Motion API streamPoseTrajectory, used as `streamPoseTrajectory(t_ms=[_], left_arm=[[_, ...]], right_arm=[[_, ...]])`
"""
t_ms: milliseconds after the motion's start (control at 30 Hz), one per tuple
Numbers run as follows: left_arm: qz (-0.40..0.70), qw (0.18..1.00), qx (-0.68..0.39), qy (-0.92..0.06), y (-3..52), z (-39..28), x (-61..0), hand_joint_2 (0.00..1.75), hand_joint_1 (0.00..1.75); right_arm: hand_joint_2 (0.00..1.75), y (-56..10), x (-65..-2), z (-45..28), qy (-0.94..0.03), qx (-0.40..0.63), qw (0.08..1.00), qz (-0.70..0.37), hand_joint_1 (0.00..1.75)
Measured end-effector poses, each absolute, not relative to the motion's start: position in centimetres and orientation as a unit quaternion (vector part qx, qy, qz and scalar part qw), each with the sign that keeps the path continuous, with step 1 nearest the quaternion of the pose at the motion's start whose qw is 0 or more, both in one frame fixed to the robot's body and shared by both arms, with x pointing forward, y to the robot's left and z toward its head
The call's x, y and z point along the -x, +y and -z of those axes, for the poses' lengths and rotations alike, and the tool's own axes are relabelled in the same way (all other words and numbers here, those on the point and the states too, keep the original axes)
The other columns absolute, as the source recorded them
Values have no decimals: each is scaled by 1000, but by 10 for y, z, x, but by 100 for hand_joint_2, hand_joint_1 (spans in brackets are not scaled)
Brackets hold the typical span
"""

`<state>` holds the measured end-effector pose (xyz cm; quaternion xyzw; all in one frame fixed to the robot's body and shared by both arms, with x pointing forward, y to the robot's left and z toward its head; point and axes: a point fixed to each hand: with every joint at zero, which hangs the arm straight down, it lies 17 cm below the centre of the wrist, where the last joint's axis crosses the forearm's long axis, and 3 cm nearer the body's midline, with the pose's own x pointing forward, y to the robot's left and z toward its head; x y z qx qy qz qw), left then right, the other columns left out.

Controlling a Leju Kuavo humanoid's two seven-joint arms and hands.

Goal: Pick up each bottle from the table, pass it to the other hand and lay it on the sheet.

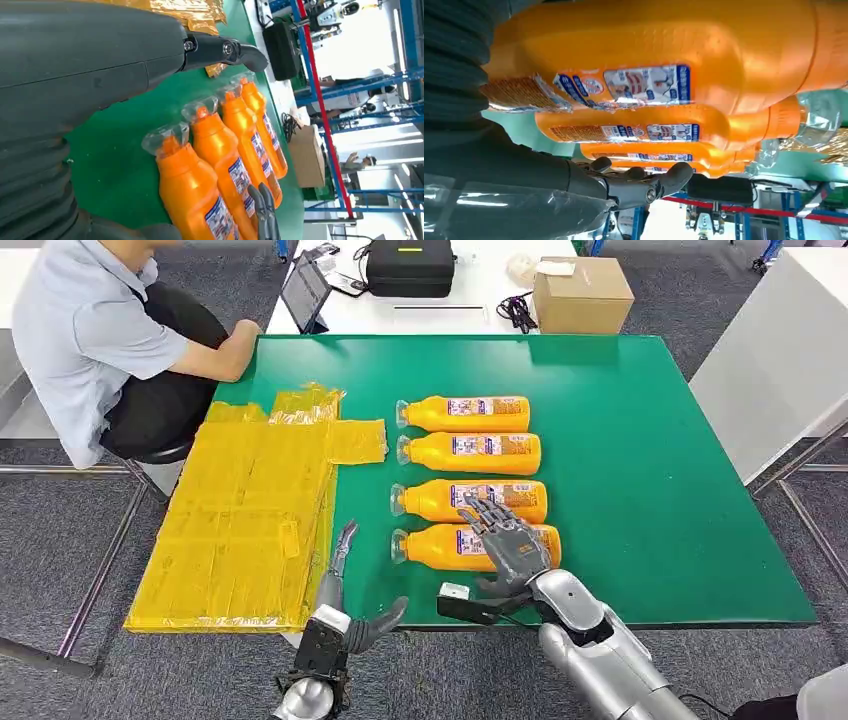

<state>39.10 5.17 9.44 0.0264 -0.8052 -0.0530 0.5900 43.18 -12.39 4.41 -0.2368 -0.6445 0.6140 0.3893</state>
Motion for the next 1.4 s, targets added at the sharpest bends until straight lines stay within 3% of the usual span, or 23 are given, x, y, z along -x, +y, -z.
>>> streamPoseTrajectory(t_ms=[467,867,1400], left_arm=[[67,592,-32,-802,47,-91,-387,175,0],[74,604,-38,-793,47,-80,-380,175,0],[78,616,-27,-784,43,-74,-377,175,0]], right_arm=[[175,-126,-416,-47,-631,235,374,-637,0],[175,-174,-429,-35,-571,321,370,-659,0],[175,-206,-430,-4,-541,307,434,-652,0]])
